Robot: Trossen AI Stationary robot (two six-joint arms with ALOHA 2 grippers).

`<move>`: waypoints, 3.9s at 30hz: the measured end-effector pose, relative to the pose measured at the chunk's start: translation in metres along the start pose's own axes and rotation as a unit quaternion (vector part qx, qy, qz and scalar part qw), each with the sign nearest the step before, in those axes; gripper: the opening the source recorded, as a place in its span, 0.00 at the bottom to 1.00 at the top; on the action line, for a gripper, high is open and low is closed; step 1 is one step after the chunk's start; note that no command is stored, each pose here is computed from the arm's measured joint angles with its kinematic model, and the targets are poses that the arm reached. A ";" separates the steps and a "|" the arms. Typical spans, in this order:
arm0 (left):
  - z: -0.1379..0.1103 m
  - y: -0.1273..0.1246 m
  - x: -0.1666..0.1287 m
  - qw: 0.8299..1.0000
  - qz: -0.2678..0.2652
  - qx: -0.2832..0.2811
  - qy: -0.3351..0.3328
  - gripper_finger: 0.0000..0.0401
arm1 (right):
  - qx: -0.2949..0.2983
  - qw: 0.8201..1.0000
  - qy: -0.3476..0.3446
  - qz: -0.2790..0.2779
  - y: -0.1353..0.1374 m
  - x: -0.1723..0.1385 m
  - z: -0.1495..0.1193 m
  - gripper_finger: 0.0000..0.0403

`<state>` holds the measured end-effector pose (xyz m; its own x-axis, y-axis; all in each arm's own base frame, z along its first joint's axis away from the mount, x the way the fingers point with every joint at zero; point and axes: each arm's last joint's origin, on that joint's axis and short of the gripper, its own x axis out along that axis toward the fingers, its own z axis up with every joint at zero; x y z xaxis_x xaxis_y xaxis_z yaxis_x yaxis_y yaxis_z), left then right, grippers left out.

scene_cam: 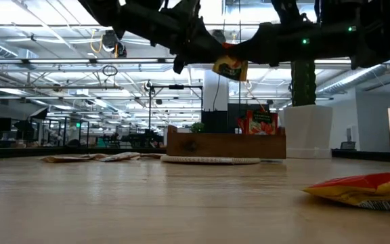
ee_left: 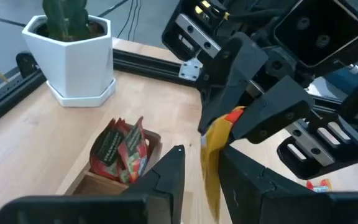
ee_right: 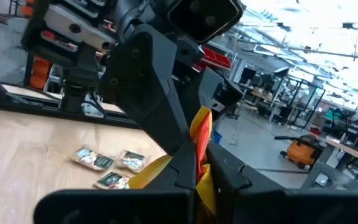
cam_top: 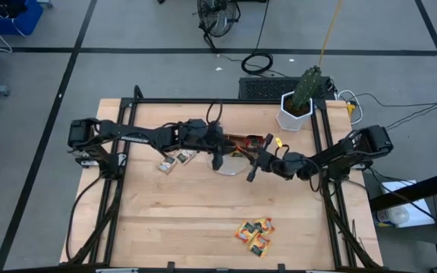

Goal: Pick & Place Tea
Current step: Put the orange tea bag into the middle section of the wood organizer

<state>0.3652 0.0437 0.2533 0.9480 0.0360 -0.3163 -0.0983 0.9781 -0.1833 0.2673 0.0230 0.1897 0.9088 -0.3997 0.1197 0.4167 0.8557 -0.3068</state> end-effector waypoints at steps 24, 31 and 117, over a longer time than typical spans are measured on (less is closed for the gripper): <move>0.001 -0.002 0.001 0.999 -0.024 0.020 -0.011 0.24 | 0.025 1.000 0.003 0.008 -0.003 0.002 -0.002 0.02; 0.001 -0.002 0.000 0.999 -0.019 0.031 -0.010 0.39 | 0.025 1.000 0.005 0.011 -0.002 0.003 -0.002 0.02; -0.043 0.099 -0.033 0.969 -0.090 0.182 -0.142 0.00 | 0.014 0.998 0.005 -0.065 -0.005 -0.052 0.022 0.26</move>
<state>0.3109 0.1307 0.2062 0.9901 -0.1367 -0.0312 0.1398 0.9793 0.1461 0.2184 0.0465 0.2054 0.8466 -0.5112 0.1483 0.5320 0.8047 -0.2634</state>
